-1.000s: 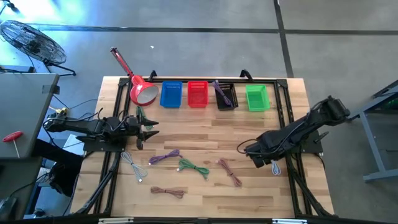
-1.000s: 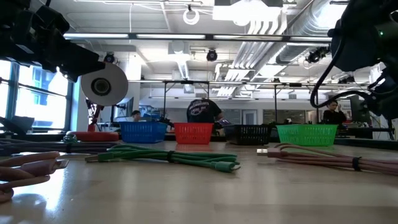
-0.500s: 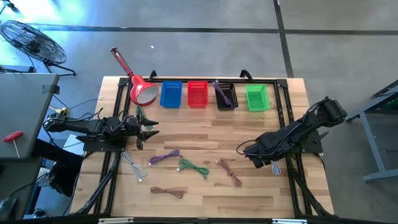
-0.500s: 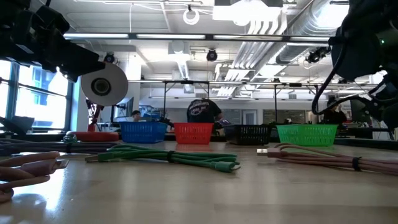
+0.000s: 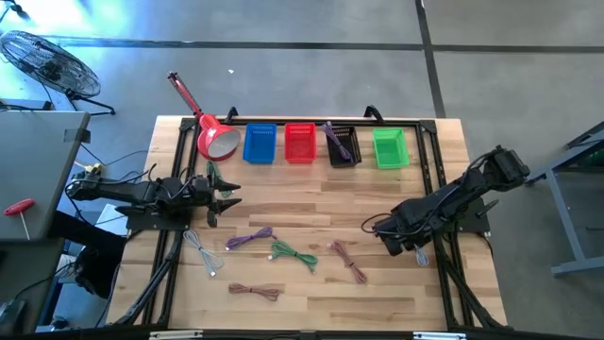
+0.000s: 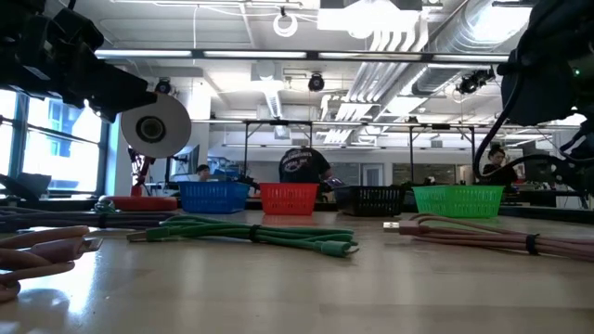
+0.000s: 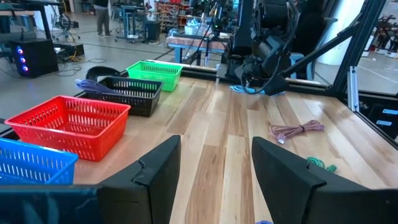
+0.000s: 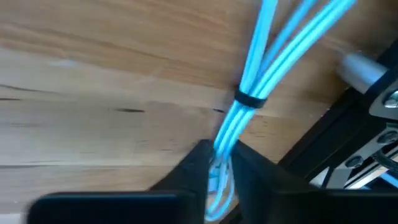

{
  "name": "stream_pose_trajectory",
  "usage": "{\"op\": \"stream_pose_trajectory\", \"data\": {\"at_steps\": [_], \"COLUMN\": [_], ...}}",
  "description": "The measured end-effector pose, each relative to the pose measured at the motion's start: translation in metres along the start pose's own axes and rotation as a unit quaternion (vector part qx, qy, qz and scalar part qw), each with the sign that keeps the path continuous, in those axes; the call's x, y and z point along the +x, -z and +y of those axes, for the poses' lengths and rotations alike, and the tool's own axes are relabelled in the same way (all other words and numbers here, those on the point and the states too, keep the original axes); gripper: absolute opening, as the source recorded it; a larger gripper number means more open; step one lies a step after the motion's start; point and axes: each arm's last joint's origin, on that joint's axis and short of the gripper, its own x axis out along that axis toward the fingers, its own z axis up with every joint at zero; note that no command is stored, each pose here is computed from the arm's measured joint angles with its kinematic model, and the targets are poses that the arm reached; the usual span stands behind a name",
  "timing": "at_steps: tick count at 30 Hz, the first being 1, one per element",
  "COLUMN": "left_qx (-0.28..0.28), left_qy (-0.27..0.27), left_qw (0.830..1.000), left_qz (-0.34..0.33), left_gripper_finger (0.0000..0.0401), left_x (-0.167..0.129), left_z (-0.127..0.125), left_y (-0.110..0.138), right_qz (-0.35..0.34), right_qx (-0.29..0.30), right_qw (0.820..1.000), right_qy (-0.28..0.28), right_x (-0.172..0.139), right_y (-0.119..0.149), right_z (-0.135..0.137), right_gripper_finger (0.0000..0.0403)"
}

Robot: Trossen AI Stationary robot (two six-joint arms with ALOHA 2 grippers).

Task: Pick & Place USB Port
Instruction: Put the right blue charger cable into the blue bin

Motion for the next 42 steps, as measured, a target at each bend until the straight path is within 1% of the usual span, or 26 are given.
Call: {"op": "stream_pose_trajectory", "data": {"at_steps": [1,2,9,14,17,19,23,26,29,30,32,35,37,38,39,40,41,42], "left_qx": [0.0,0.0,0.0,0.0,-0.001,-0.002,-0.005,-0.006,-0.011,-0.014,-0.02,-0.025,-0.025,-0.025,-0.025,-0.025,-0.025,-0.025], "left_qy": [0.0,0.0,0.0,0.0,-0.001,0.001,0.021,0.046,0.078,0.093,0.126,0.169,0.184,0.185,0.184,0.184,0.183,0.183], "left_qw": [1.0,1.0,1.0,1.0,1.0,1.0,1.0,0.999,0.996,0.994,0.988,0.977,0.972,0.971,0.971,0.972,0.972,0.972], "left_qz": [0.0,0.0,0.0,0.0,-0.004,-0.008,-0.015,-0.017,-0.034,-0.049,-0.084,-0.13,-0.146,-0.148,-0.147,-0.147,-0.146,-0.146], "left_gripper_finger": [0.0195,0.0195,0.0195,0.0195,0.0195,0.0195,0.0195,0.0195,0.0195,0.0195,0.0195,0.0195,0.0195,0.0195,0.0195,0.0195,0.0195,0.0195], "left_x": [0.0,0.0,0.0,0.0,0.0,0.0,0.0,0.0,0.0,-0.001,-0.002,-0.005,-0.007,-0.007,-0.007,-0.007,-0.006,-0.006], "left_z": [0.0,0.0,0.0,0.0,0.0,0.0,-0.001,-0.003,-0.005,-0.006,-0.008,-0.011,-0.011,-0.011,-0.011,-0.011,-0.011,-0.012], "left_y": [0.0,0.0,0.0,0.0,0.0,-0.001,-0.002,-0.003,-0.007,-0.01,-0.017,-0.027,-0.03,-0.03,-0.03,-0.03,-0.03,-0.03], "right_qz": [0.0,0.0,-0.002,-0.033,-0.096,-0.146,-0.216,-0.289,-0.372,-0.398,-0.452,-0.523,-0.557,-0.569,-0.577,-0.582,-0.586,-0.588], "right_qx": [-0.004,-0.008,-0.021,-0.062,-0.087,-0.107,-0.154,-0.199,-0.261,-0.284,-0.331,-0.396,-0.433,-0.452,-0.469,-0.482,-0.492,-0.5], "right_qw": [1.0,1.0,1.0,0.997,0.99,0.98,0.955,0.92,0.868,0.846,0.795,0.713,0.66,0.637,0.616,0.6,0.587,0.579], "right_qy": [0.001,0.0,-0.008,-0.02,-0.048,-0.078,-0.131,-0.177,-0.202,-0.214,-0.232,-0.25,-0.257,-0.258,-0.26,-0.261,-0.263,-0.264], "right_x": [0.0,0.001,0.001,-0.01,-0.025,-0.038,-0.066,-0.093,-0.121,-0.132,-0.15,-0.171,-0.18,-0.184,-0.186,-0.188,-0.19,-0.192], "right_y": [0.0,0.0,0.0,0.003,0.005,0.007,0.013,0.02,0.028,0.031,0.037,0.044,0.048,0.049,0.049,0.05,0.049,0.048], "right_z": [0.0,0.0,0.002,0.01,0.022,0.032,0.05,0.066,0.078,0.083,0.091,0.102,0.107,0.109,0.11,0.112,0.113,0.114], "right_gripper_finger": [0.0021,0.0014,0.0007,0.0005,0.0003,0.0003,0.0002,0.0001,0.0001,0.0001,0.0001,0.0,0.0,0.0,0.0,0.0,0.0,0.0]}}
